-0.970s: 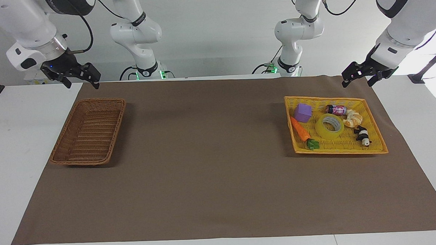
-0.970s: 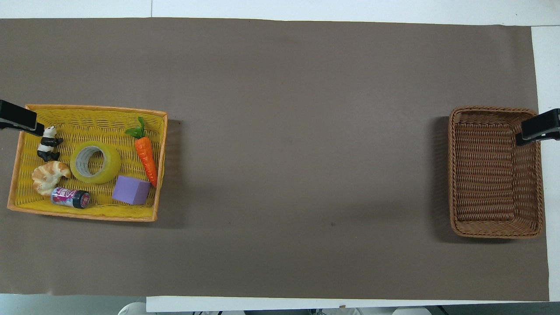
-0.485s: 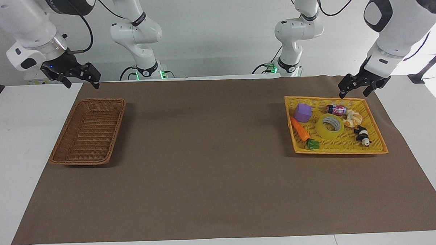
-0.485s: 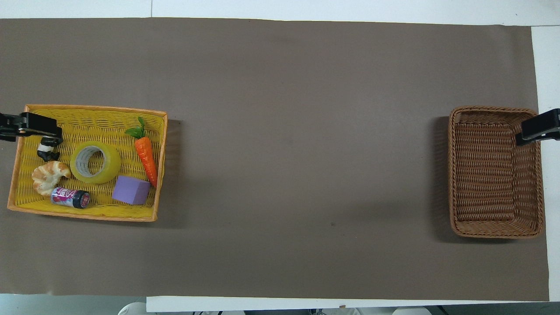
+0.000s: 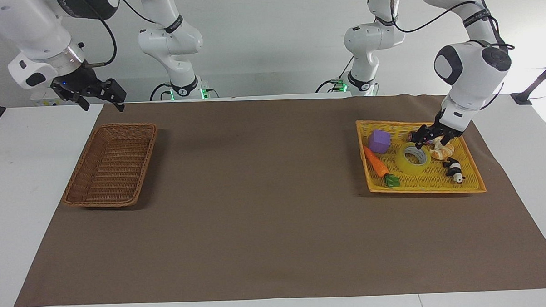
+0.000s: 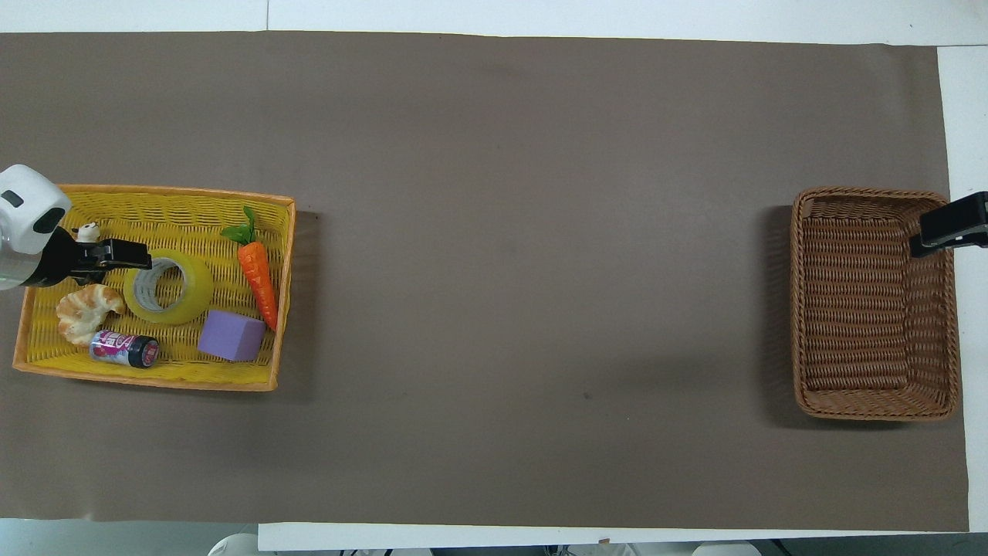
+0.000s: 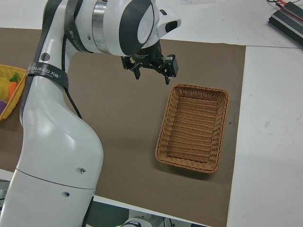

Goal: Move tape to another basket
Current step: 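Reach the left gripper down into the tape roll's center hole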

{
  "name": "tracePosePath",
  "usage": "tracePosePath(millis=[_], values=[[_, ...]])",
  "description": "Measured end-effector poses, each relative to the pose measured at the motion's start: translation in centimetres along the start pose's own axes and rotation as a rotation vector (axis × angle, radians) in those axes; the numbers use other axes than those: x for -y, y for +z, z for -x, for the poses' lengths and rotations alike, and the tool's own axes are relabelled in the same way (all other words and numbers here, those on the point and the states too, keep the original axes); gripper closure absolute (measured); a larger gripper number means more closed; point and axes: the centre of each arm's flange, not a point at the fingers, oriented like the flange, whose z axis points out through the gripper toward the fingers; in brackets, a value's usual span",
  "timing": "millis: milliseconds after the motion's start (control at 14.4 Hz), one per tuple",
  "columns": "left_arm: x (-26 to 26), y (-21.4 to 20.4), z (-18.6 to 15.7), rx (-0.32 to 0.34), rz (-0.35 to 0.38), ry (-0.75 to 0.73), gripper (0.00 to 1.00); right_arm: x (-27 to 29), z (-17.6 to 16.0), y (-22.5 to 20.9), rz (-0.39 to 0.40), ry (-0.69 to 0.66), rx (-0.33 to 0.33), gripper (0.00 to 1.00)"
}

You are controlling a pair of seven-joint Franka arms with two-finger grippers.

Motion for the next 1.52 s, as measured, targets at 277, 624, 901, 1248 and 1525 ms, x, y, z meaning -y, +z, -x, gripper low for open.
tracePosePath(millis=[277,624,901,1248,1525], values=[[2.7,2.8,-0.7,0.001,0.0,0.002,0.16,0.0,0.0,0.0,0.0,0.0,0.0,0.0],[2.7,4.2,-0.3,0.026,0.003,0.003,0.33,0.0,0.0,0.0,0.0,0.0,0.0,0.0],[2.6,5.4,0.5,0.052,0.006,0.003,0.37,0.0,0.0,0.0,0.0,0.0,0.0,0.0],[2.5,6.5,1.2,0.071,0.008,0.003,0.52,0.0,0.0,0.0,0.0,0.0,0.0,0.0],[2.5,7.8,1.6,0.076,0.008,0.004,0.54,0.0,0.0,0.0,0.0,0.0,0.0,0.0]])
